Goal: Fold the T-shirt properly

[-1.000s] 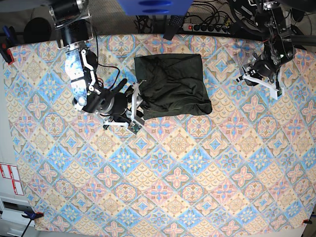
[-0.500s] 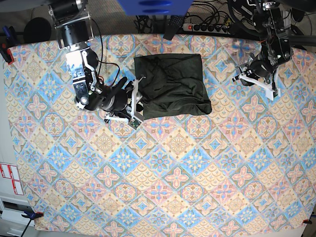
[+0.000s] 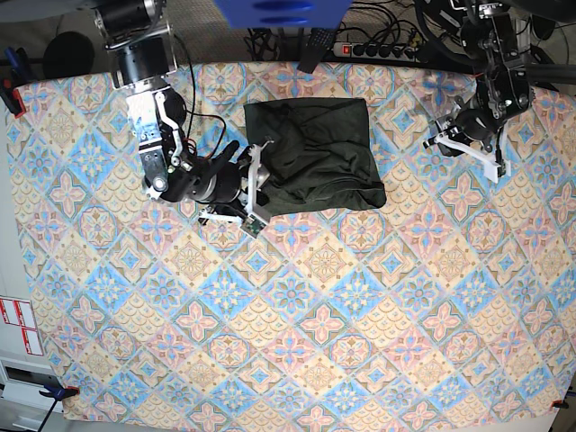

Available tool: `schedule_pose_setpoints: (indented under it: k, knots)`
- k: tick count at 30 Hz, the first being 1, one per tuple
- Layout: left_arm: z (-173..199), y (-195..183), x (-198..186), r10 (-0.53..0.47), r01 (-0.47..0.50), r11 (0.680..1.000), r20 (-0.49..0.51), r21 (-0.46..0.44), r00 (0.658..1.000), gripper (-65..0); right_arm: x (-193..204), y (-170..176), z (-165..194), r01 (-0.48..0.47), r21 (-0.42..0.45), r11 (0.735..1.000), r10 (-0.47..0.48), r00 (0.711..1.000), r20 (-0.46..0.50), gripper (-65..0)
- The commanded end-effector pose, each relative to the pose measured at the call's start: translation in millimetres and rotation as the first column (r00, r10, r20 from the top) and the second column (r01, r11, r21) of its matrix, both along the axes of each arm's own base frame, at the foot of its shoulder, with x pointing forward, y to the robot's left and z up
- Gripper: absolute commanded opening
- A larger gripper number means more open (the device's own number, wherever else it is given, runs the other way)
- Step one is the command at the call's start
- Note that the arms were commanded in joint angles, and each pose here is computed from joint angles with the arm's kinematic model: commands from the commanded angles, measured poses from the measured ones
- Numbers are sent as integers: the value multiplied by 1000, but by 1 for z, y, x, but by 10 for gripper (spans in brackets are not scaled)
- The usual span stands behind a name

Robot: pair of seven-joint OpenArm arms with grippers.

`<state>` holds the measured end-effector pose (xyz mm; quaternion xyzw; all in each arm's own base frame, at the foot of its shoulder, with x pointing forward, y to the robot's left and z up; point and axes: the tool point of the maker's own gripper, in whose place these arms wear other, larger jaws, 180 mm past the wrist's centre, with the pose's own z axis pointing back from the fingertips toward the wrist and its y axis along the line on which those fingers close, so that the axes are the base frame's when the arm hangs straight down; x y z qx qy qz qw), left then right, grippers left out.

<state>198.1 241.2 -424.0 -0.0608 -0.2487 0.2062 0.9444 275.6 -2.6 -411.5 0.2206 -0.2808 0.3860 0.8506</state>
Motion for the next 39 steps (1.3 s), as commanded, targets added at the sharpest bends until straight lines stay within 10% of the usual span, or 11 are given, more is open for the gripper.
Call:
schedule_pose_setpoints:
  k: [1, 8, 16, 29, 39]
  knots:
    - [9, 5, 6, -5, 4, 1000, 29, 17, 1000, -462, 11, 4, 13, -4, 32, 999, 2, 999, 37, -413]
    - [9, 5, 7, -4, 4, 1000, 33, 18, 999, -462, -1, 9, -7, -26, 21, 999, 27, 999, -26, -422]
    - [10, 5, 8, -4, 3, 1000, 36, 19, 999, -462, -9, 15, -12, -52, 17, 999, 52, 998, -44, -622]
    - [10, 6, 8, -2, 1, 1000, 37, 21, 999, -462, -31, 66, 62, -194, 199, 961, 174, 978, 116, -626]
    - [11, 8, 9, 0, -1, 1000, 41, 25, 999, -461, -70, 78, 53, -402, 107, 909, 390, 913, 119, -614]
